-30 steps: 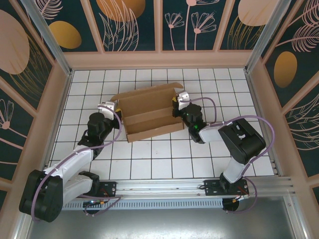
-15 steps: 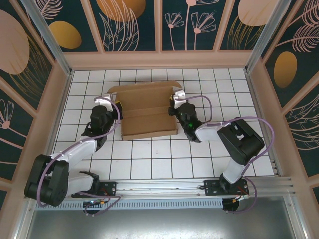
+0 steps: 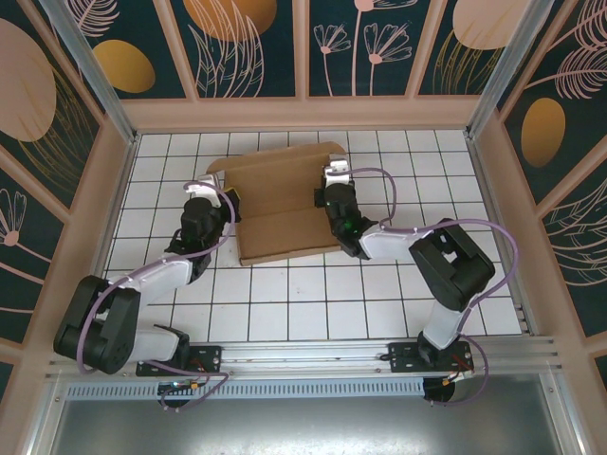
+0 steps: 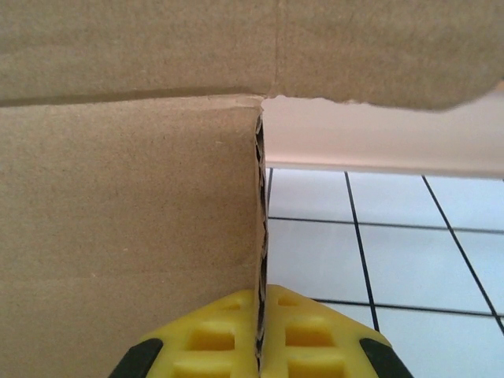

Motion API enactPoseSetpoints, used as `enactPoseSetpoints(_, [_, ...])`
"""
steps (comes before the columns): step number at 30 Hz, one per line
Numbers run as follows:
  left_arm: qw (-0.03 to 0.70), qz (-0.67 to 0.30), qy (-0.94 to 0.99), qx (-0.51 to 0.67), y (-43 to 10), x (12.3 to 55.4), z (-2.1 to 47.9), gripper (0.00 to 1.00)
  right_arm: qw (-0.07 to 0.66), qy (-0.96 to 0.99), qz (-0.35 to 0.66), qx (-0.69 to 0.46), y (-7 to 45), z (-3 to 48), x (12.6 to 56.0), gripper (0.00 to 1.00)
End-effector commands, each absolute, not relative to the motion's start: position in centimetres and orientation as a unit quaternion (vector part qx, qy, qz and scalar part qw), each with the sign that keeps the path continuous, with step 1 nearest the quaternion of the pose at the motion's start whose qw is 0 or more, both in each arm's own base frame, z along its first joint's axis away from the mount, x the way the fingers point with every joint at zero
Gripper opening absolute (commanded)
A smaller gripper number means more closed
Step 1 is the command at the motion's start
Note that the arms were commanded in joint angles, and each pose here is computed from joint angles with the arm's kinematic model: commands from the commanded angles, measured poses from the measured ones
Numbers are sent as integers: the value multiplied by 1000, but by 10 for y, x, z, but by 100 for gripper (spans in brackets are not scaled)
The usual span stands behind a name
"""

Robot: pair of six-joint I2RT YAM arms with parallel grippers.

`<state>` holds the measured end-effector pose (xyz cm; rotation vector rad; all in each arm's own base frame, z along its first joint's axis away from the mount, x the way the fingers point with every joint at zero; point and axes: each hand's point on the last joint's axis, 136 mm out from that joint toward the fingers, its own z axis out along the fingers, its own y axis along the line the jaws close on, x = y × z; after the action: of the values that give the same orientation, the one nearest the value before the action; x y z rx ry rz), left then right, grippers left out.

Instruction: Fold the paper box

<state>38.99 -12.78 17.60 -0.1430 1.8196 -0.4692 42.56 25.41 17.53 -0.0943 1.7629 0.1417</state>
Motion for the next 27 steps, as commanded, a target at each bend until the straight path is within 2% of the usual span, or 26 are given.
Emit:
enactPoseSetpoints(1, [605,-278,745,-37,-166,388,205,13,635,758,146,-24,292,186,413,0])
enactPoseSetpoints(6, [605,-271,746,-62,-157,378,178,11,659,728,183,-35,290,185,395,0])
enactPoseSetpoints(13, [573,-284,763,-92,-153,359,138,10,653,725,213,-48,288,163,378,0])
enactPoseSetpoints(27, [541,-282,781,-129,-140,337,111,8,617,759,209,-1,279,121,353,0])
